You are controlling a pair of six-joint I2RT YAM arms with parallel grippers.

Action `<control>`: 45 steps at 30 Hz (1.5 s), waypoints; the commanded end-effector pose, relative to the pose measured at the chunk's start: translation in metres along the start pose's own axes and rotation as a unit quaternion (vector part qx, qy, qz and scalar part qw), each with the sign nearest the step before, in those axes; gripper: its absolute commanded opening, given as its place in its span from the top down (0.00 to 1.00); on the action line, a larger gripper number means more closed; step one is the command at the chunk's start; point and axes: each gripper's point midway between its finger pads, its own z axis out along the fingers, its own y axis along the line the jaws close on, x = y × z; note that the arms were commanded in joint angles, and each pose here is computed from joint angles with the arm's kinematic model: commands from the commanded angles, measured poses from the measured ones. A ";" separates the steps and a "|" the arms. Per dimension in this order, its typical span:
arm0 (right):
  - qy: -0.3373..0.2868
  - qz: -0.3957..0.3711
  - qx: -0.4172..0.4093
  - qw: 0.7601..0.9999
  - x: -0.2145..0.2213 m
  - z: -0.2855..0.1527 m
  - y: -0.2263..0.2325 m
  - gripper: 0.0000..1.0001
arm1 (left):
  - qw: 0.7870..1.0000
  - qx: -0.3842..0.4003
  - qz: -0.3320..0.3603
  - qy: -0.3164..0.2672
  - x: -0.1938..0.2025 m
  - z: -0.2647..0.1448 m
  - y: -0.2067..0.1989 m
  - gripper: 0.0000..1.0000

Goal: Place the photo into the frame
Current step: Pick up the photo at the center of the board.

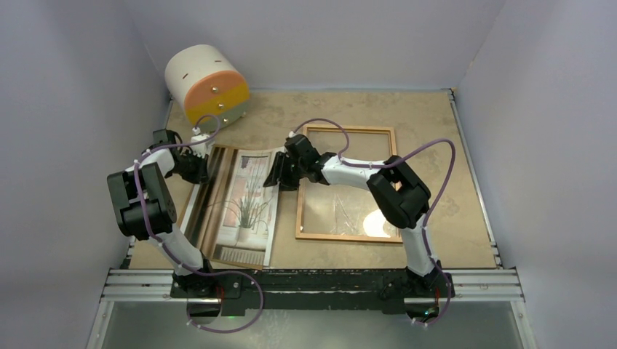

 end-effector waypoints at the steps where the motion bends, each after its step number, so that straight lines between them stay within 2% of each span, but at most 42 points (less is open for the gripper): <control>1: -0.015 -0.010 -0.053 0.998 -0.010 -0.015 0.039 0.52 | 0.999 0.032 -0.014 0.040 0.029 0.011 -0.016 0.96; 4: -0.016 -0.010 -0.054 0.998 -0.011 -0.013 0.040 0.58 | 0.999 0.032 -0.013 0.041 0.028 0.010 -0.016 0.96; 8: -0.019 -0.026 -0.053 0.998 -0.016 -0.008 0.040 0.80 | 0.998 0.038 -0.014 0.039 0.024 0.005 -0.018 0.95; 10: -0.022 -0.032 -0.054 0.998 -0.019 -0.008 0.041 0.88 | 0.998 0.041 -0.012 0.035 0.018 0.001 -0.019 0.94; 15: -0.036 -0.052 -0.090 0.994 -0.032 -0.024 0.059 0.95 | 0.999 0.038 -0.008 0.025 0.002 -0.013 -0.016 0.89; 18: -0.043 -0.074 -0.122 0.989 -0.042 -0.039 0.074 1.00 | 0.999 0.031 -0.001 0.016 -0.007 -0.022 -0.015 0.82; 20: -0.039 -0.080 -0.146 0.985 -0.046 -0.048 0.080 1.00 | 1.000 0.022 0.004 0.009 -0.013 -0.029 -0.014 0.70; 22: -0.037 -0.082 -0.164 0.982 -0.051 -0.057 0.082 1.00 | 1.000 0.007 0.007 0.000 -0.020 -0.040 -0.012 0.54; 23: -0.032 -0.086 -0.179 0.980 -0.053 -0.063 0.085 1.00 | 1.000 0.004 0.009 -0.003 -0.023 -0.044 -0.012 0.42; 25: -0.034 -0.100 -0.216 0.971 -0.059 -0.085 0.092 1.00 | 1.000 -0.005 0.011 -0.010 -0.028 -0.054 -0.010 0.22; 27: -0.039 -0.103 -0.271 0.956 -0.066 -0.116 0.100 1.00 | 1.000 -0.016 0.009 -0.021 -0.033 -0.065 -0.007 0.14; 29: -0.049 -0.103 -0.288 0.951 -0.076 -0.142 0.100 1.00 | 0.999 -0.028 0.004 -0.031 -0.035 -0.075 -0.002 0.11; 32: -0.080 -0.144 -0.249 0.954 -0.094 -0.174 0.097 1.00 | 0.998 -0.048 -0.005 -0.044 -0.036 -0.087 0.008 0.09; 34: -0.109 -0.172 -0.195 0.959 -0.108 -0.192 0.090 1.00 | 0.997 -0.060 -0.007 -0.047 -0.035 -0.093 0.015 0.08; 38: -0.185 -0.228 -0.050 0.955 -0.137 -0.243 0.073 1.00 | 0.995 -0.086 -0.005 -0.052 -0.037 -0.100 0.026 0.07; 41: -0.251 -0.246 0.061 0.934 -0.155 -0.292 0.051 1.00 | 0.993 -0.103 -0.005 -0.058 -0.041 -0.102 0.033 0.06; 45: -0.356 -0.258 0.149 0.886 -0.162 -0.370 0.037 1.00 | 0.991 -0.119 -0.012 -0.059 -0.046 -0.104 0.043 0.05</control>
